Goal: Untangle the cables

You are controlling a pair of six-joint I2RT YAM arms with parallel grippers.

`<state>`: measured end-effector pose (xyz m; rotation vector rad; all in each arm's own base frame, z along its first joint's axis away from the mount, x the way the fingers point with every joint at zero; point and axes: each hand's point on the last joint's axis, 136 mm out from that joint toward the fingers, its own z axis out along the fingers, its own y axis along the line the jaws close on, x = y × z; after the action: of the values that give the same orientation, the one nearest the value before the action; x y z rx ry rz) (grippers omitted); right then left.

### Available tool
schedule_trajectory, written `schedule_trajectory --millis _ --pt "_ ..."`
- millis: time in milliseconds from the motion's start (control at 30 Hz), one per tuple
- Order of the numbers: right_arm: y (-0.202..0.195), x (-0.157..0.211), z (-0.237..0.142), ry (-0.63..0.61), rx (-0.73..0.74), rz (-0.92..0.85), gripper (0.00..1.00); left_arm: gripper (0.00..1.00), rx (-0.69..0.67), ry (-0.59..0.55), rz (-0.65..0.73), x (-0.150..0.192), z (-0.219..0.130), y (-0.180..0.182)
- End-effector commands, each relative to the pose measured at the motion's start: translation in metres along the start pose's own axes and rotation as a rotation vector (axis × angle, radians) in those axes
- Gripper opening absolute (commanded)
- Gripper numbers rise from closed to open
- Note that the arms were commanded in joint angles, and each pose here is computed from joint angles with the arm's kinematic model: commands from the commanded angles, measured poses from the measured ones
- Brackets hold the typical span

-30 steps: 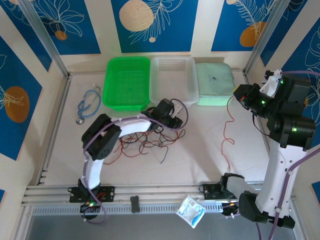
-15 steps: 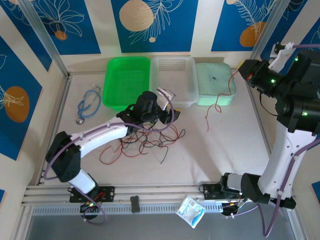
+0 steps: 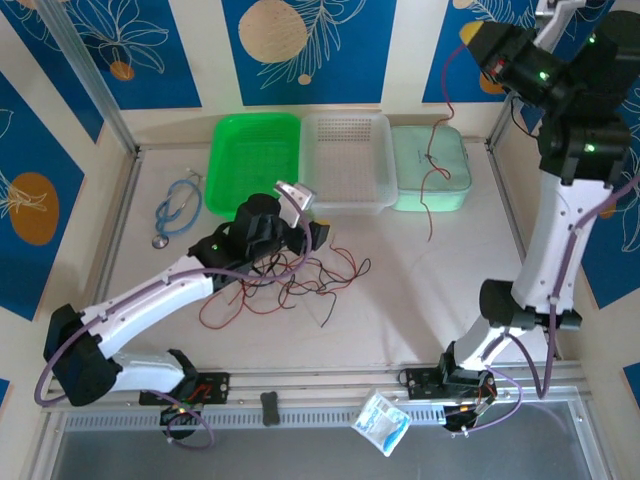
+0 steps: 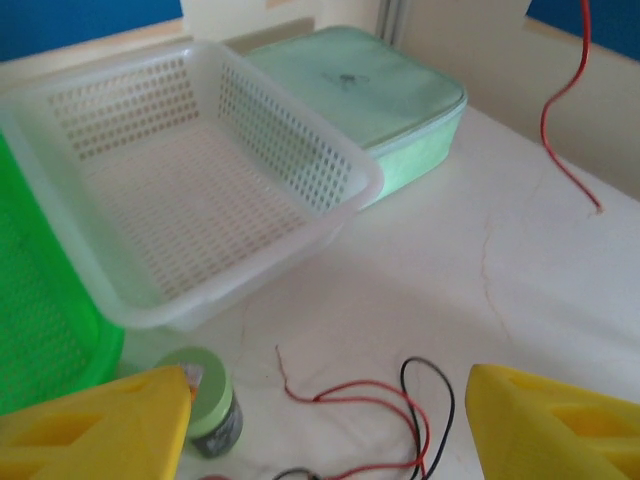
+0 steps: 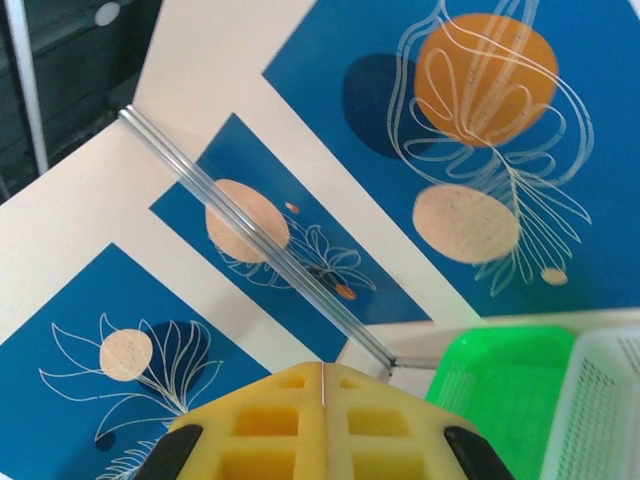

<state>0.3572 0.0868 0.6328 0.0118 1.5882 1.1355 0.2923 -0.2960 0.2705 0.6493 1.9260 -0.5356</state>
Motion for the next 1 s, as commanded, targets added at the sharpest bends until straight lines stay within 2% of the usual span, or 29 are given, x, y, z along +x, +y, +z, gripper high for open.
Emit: schedule_trajectory --millis 0,233,400,533,833,967 --pt "0.021 -0.021 0.009 -0.068 -0.093 -0.071 0.00 0.73 -0.030 0.054 -0.055 0.024 -0.007 0.005" --pt "0.008 -0.042 0.049 -0.166 -0.156 -0.088 0.00 0.72 -0.047 0.071 -0.131 0.046 -0.022 0.010" --pt "0.004 -0.030 0.090 -0.173 -0.207 -0.093 0.00 0.72 -0.070 0.074 -0.153 0.054 -0.029 0.014" --pt "-0.016 -0.011 0.130 -0.161 -0.212 -0.084 0.00 0.72 -0.084 0.075 -0.158 0.058 -0.035 0.017" --pt "-0.122 0.054 0.215 -0.042 -0.070 -0.026 0.00 0.71 -0.090 0.070 -0.175 0.067 -0.046 0.019" --pt "-0.182 0.110 0.241 0.092 0.066 0.009 0.00 0.71 -0.091 0.075 -0.182 0.069 -0.048 0.019"
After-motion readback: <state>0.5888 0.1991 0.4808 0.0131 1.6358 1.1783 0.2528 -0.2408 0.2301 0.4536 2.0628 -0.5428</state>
